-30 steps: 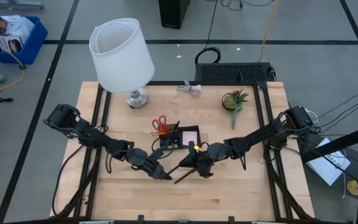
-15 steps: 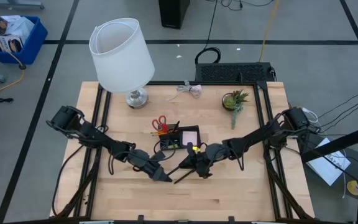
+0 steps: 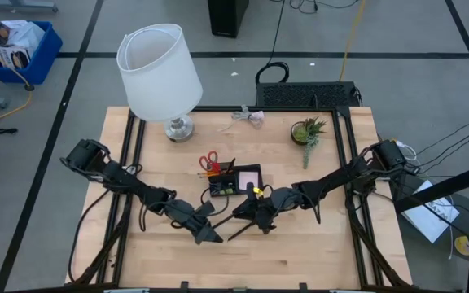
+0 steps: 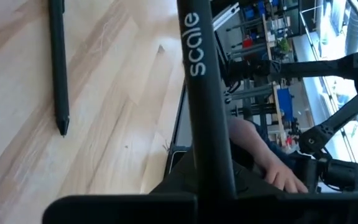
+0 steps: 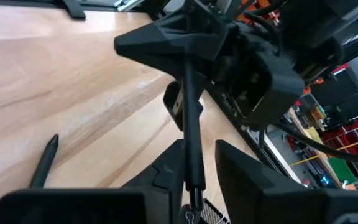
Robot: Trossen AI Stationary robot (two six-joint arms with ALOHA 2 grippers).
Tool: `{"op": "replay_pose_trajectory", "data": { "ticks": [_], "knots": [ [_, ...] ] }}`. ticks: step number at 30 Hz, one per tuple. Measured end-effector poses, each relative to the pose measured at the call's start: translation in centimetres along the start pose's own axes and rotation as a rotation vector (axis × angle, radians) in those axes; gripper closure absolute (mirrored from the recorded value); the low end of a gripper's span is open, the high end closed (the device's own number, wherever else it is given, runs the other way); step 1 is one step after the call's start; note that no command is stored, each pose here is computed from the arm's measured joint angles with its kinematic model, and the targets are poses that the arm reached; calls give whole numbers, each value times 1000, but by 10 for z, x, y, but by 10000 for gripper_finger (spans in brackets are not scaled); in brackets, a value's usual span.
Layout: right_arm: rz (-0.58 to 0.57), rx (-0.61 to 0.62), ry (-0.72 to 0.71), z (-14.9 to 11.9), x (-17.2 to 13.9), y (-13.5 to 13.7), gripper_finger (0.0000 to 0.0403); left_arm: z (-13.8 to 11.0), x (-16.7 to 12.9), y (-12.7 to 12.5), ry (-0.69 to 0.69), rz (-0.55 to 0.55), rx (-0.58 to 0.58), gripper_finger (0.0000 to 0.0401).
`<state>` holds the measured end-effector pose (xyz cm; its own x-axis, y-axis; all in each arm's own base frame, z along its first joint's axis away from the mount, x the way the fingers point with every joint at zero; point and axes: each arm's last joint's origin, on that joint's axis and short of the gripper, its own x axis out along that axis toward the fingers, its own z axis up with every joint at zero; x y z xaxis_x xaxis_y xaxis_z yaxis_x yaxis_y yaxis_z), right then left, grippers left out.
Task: Pick and place office supplies into organizer
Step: Put the black pen into the black desk organizer
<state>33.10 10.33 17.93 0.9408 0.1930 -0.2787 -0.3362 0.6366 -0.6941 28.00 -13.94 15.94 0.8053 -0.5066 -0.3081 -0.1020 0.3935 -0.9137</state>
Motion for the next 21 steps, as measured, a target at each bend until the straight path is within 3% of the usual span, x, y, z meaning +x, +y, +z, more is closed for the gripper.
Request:
{"op": "replay_pose_trajectory", "data": {
  "ticks": [5, 12, 21],
  "knots": [
    [27, 6, 15, 1, -1, 4, 316, -6, 1, -2, -6, 2, 21, 398],
    [24, -15, -9, 6, -2, 7, 382, -7, 1, -3, -7, 2, 25, 395],
    [39, -23, -12, 8, -2, 10, 380, -8, 1, -3, 43, -15, 1, 385]
  ]
}}
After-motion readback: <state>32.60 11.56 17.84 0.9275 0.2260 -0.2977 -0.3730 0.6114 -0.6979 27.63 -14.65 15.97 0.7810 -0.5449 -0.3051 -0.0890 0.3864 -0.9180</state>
